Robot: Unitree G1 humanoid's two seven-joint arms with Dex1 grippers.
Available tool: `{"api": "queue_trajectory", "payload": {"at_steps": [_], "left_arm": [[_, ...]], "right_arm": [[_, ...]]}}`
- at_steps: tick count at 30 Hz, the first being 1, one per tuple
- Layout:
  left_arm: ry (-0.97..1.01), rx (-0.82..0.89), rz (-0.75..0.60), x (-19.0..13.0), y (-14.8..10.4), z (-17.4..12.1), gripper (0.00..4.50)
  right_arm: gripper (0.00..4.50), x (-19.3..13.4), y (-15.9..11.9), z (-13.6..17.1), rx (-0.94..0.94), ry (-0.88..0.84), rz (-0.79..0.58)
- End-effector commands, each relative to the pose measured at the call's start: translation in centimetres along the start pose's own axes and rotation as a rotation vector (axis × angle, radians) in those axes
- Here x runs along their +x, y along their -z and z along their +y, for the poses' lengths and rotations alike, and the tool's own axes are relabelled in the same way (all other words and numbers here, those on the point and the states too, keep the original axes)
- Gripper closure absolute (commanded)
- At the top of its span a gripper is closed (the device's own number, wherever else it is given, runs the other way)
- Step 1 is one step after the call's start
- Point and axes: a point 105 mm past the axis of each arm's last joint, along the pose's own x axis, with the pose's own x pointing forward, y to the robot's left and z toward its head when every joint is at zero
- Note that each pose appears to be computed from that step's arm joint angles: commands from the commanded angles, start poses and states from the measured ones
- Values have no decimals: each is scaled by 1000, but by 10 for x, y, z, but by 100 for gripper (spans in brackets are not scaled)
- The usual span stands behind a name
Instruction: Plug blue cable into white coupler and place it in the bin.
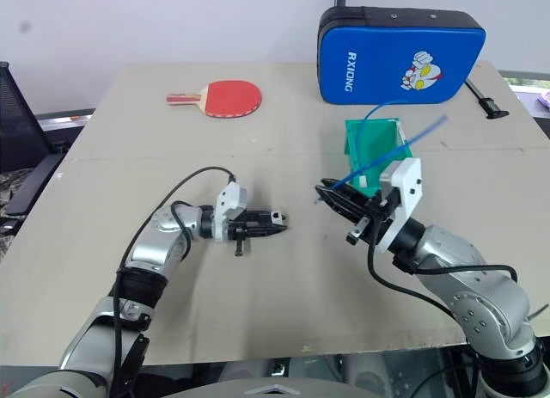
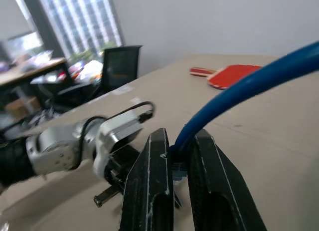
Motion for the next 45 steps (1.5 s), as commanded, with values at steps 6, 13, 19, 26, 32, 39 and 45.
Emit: {"api": "queue_trajectory", "payload": {"at_steps": [6,13,19,26,32,39,45], "left_arm": [[121,173,31,43,-18,4,395],[132,198,61,45,-15,5,395],[137,198,79,40,-10,4,395],[150,211,110,36,-2,1,395],[152,207,124,32,4,-1,395],[146,206,121,33,5,-1,395],[144,206,116,34,5,-1,395]], "right_arm": [[450,19,28,-11,-134,-206,174],[450,22,45,-14,-164,-252,236],[450,20,52,-19,-160,-233,255],[450,17,47,-20,-138,-212,229],[450,17,44,-19,-127,-207,217],[450,17,62,-11,-122,-230,282],[450,19,74,-11,-139,-241,329]]}}
